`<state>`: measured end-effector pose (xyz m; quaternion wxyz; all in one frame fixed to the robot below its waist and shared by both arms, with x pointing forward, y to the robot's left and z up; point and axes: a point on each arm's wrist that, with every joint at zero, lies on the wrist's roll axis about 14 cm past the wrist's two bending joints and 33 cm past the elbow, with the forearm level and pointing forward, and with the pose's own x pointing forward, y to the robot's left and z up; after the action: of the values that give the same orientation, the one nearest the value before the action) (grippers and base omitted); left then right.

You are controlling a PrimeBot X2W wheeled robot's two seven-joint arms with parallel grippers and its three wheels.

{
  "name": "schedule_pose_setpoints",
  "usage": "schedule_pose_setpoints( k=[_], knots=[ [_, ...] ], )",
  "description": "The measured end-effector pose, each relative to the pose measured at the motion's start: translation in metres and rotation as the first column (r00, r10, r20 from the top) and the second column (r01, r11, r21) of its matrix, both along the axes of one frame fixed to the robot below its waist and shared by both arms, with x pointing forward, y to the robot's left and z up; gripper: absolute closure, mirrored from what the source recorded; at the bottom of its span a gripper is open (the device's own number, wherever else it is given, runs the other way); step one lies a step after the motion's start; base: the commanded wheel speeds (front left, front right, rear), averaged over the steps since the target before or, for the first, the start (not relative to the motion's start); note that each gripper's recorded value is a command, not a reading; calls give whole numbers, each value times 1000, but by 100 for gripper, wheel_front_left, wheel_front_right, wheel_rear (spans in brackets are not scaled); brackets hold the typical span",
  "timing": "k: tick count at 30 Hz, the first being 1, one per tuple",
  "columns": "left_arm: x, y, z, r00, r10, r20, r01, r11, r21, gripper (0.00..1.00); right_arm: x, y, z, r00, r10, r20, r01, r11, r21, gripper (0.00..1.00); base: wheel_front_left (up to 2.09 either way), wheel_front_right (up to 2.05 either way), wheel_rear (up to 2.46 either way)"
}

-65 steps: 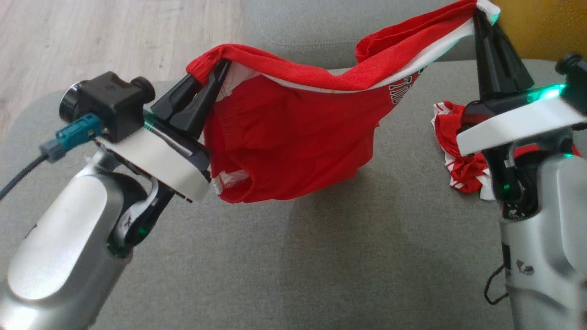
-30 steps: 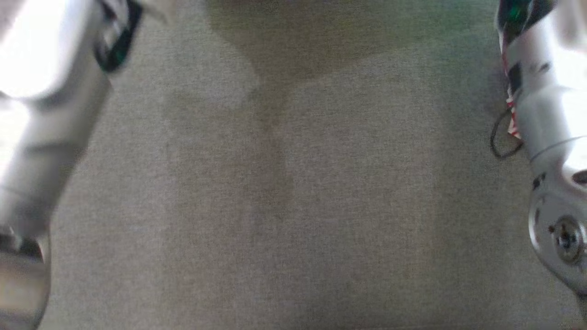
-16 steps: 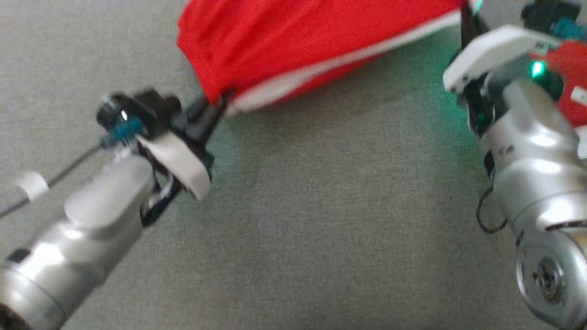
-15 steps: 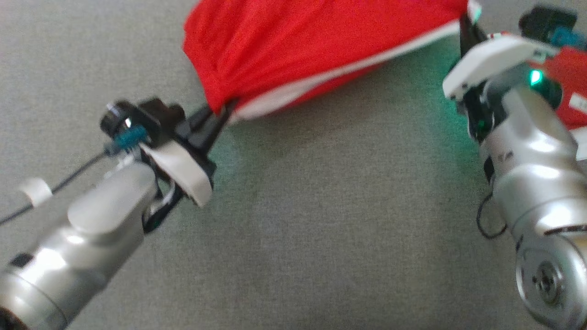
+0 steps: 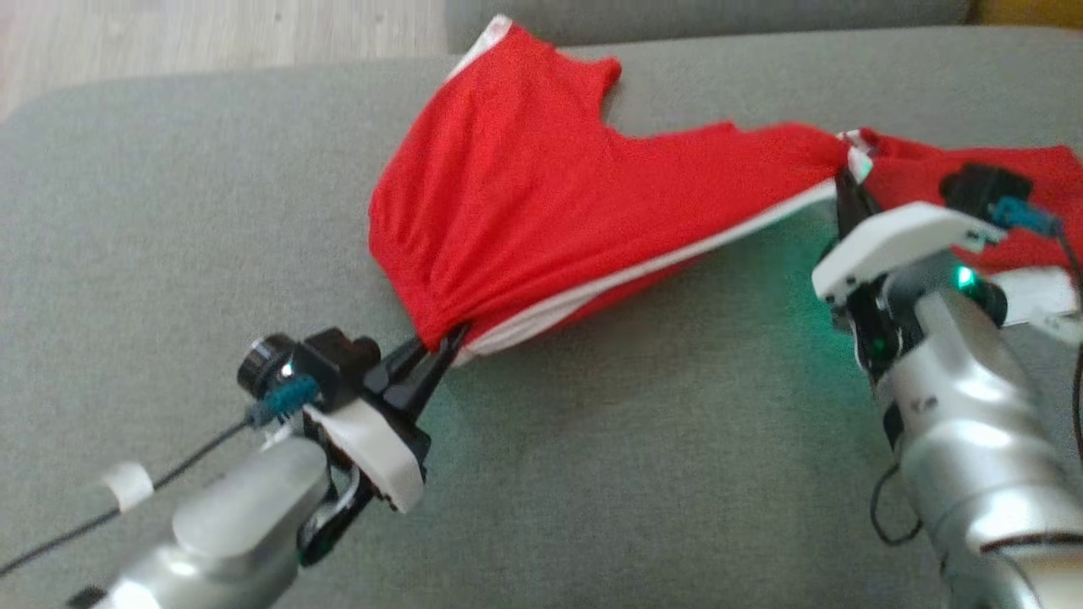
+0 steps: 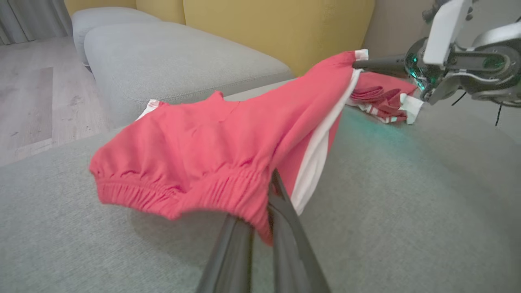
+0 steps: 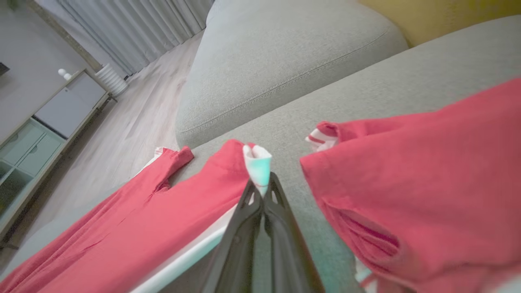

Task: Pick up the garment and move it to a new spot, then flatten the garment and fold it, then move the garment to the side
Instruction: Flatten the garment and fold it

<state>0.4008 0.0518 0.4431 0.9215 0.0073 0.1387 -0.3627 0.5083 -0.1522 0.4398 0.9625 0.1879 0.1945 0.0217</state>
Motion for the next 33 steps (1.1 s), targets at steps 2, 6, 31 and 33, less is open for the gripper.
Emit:
schedule_pose_setpoints(
  k=[2,6,31,33],
  knots=[
    [-7,-5,7,1000,5,10,-5,1000,-28,100,-10,-7,3,1000,-16,16,16,1000,12,100,0,0,0],
    [-32,-19,13,1000,-19,23,21,998,-55,100,-33,-26,7,998,-55,33,53,998,34,100,0,0,0],
    [-77,-36,28,1000,-21,-6,20,993,-119,100,-72,-54,53,996,-61,61,61,998,-2,100,0,0,0],
    [-69,-28,27,1000,8,-8,-8,994,-113,100,-59,-41,57,998,-23,65,24,1000,-10,100,0,0,0]
  ],
)
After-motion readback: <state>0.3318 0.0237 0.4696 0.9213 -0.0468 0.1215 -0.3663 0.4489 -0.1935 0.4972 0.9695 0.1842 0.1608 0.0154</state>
